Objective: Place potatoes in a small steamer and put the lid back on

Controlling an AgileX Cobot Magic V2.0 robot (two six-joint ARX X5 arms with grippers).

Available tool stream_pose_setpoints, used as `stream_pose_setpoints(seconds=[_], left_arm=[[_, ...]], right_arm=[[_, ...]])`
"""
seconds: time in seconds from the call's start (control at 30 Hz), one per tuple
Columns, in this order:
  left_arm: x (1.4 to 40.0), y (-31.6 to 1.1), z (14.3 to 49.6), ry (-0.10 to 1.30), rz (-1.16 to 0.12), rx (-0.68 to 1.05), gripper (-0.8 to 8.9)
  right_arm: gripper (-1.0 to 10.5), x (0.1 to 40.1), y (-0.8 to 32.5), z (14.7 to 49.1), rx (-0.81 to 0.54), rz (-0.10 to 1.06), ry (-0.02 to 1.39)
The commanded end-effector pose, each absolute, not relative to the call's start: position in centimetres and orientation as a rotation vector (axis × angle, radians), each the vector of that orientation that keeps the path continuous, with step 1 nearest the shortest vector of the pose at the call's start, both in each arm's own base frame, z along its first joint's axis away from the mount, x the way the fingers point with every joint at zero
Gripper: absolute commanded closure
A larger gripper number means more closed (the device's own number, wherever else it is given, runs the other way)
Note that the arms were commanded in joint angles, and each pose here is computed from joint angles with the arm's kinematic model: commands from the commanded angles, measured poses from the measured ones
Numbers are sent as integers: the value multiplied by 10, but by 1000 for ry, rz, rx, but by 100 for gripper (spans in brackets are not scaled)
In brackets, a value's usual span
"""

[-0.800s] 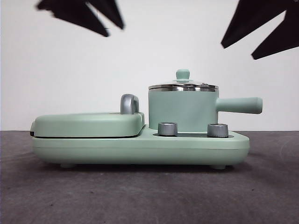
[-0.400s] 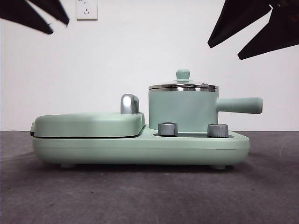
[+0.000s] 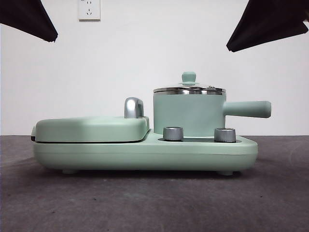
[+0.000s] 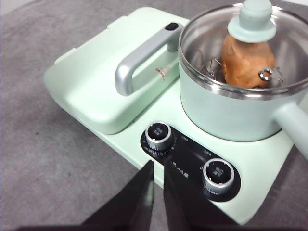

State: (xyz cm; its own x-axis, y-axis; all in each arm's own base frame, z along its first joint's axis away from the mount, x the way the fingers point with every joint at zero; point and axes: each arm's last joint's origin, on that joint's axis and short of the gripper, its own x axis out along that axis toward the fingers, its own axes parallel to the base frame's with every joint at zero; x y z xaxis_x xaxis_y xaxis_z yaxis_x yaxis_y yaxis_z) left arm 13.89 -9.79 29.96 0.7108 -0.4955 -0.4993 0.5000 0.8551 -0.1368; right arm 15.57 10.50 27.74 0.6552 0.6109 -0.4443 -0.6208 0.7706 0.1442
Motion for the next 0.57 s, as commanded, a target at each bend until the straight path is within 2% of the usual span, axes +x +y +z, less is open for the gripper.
stream_pose_setpoints(seconds=[0.03, 0.23, 0.33, 0.47, 0.57], left_arm=[[140, -99, 302, 541, -553, 2, 794], [137, -98, 303, 528, -563, 23, 794], [131, -91, 309, 453, -567, 78, 794], [121, -63, 304, 256, -456, -10, 794], [109, -39, 280, 143, -322, -73, 794]], right_arm=[[922, 157, 107, 285, -5, 706, 457], [922, 157, 107, 286, -4, 706, 456], [922, 157, 107, 286, -4, 707, 456], [922, 157, 107, 286, -4, 707, 456], [922, 157, 107, 286, -4, 706, 456]])
